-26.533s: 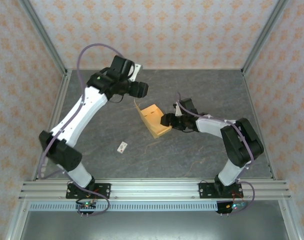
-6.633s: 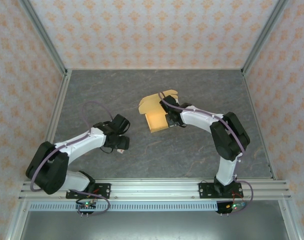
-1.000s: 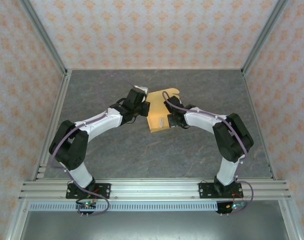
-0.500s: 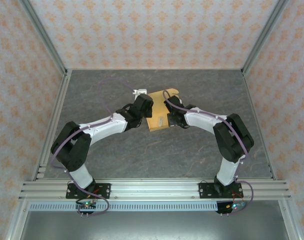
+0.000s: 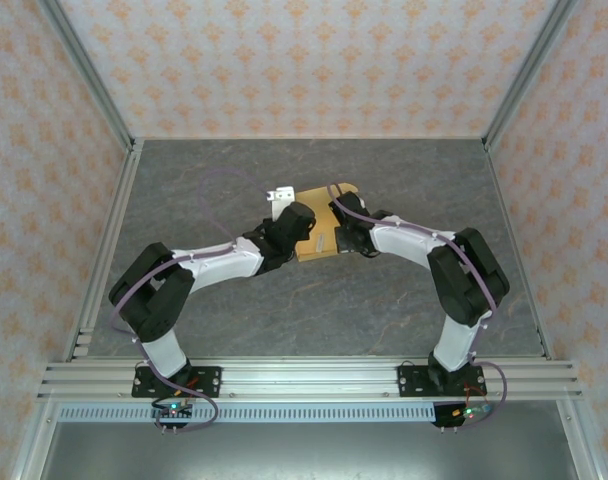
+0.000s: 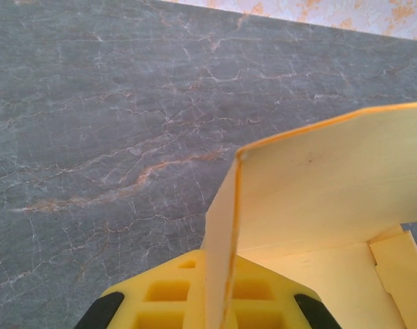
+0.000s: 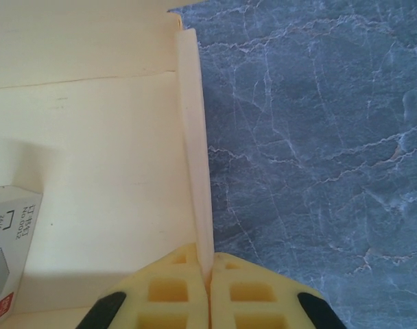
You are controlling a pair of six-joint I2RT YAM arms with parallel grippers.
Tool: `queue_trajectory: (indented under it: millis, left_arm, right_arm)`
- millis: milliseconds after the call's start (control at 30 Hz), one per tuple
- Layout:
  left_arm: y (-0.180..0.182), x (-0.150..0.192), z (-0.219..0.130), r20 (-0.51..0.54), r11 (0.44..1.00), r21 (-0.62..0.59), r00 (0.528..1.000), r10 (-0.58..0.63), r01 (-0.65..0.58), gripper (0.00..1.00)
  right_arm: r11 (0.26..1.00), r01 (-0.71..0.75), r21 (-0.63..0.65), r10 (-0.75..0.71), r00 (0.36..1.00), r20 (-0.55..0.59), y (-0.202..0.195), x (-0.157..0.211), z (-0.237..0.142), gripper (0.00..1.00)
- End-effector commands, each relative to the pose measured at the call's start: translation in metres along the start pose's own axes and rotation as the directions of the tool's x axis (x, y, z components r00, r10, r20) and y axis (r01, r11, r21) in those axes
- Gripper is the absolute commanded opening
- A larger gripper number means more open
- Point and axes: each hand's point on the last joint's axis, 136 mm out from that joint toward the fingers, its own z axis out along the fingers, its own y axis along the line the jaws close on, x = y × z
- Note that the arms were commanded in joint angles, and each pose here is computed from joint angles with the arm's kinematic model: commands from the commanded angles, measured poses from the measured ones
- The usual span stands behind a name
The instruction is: Fold the paper box
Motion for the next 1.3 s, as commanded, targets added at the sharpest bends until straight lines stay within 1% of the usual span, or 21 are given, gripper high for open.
queue_trajectory:
  millis: [0, 133, 300, 500, 767, 1000, 1100, 1133, 1267]
  left_arm:
    - [0.003, 0.008, 0.004, 0.033, 1.000, -0.010, 0.999, -0.002, 0.003, 0.00]
    - [0.001, 0.013, 0.003, 0.042, 1.000, -0.006, 0.999, 0.000, 0.000, 0.00]
    - [-0.004, 0.016, 0.001, 0.049, 0.997, -0.010, 0.996, 0.074, -0.074, 0.00]
    - [-0.006, 0.019, -0.002, 0.059, 0.989, -0.027, 0.988, 0.144, -0.143, 0.00]
    - [-0.008, 0.023, -0.003, 0.061, 0.980, -0.031, 0.979, 0.197, -0.195, 0.00]
    - [-0.005, 0.020, -0.005, 0.068, 0.977, -0.042, 0.975, 0.210, -0.208, 0.00]
    - [-0.005, 0.019, -0.005, 0.071, 0.977, -0.043, 0.974, 0.213, -0.211, 0.00]
    - [-0.005, 0.019, -0.005, 0.072, 0.976, -0.042, 0.974, 0.215, -0.212, 0.00]
    - [-0.005, 0.018, -0.005, 0.075, 0.974, -0.046, 0.971, 0.226, -0.223, 0.00]
  right_arm:
    - [1.000, -0.019, -0.005, 0.020, 0.999, 0.043, -0.003, -0.010, -0.013, 0.09]
    - [1.000, -0.016, -0.004, 0.016, 0.999, 0.039, -0.003, -0.010, -0.012, 0.10]
    - [1.000, -0.008, 0.007, 0.008, 0.999, 0.033, -0.004, -0.011, -0.011, 0.15]
    - [0.999, -0.002, 0.033, 0.000, 0.999, 0.045, -0.009, -0.016, -0.014, 0.22]
    - [0.999, -0.031, 0.032, 0.029, 0.997, 0.076, -0.012, -0.026, -0.021, 0.34]
    - [0.999, -0.041, 0.035, 0.038, 0.995, 0.088, -0.015, -0.029, -0.024, 0.37]
    - [0.999, -0.041, 0.022, 0.039, 0.994, 0.101, -0.014, -0.030, -0.028, 0.42]
    - [0.999, -0.041, 0.015, 0.039, 0.994, 0.103, -0.015, -0.029, -0.029, 0.45]
    - [0.999, -0.036, -0.032, 0.040, 0.989, 0.142, -0.014, -0.032, -0.045, 0.53]
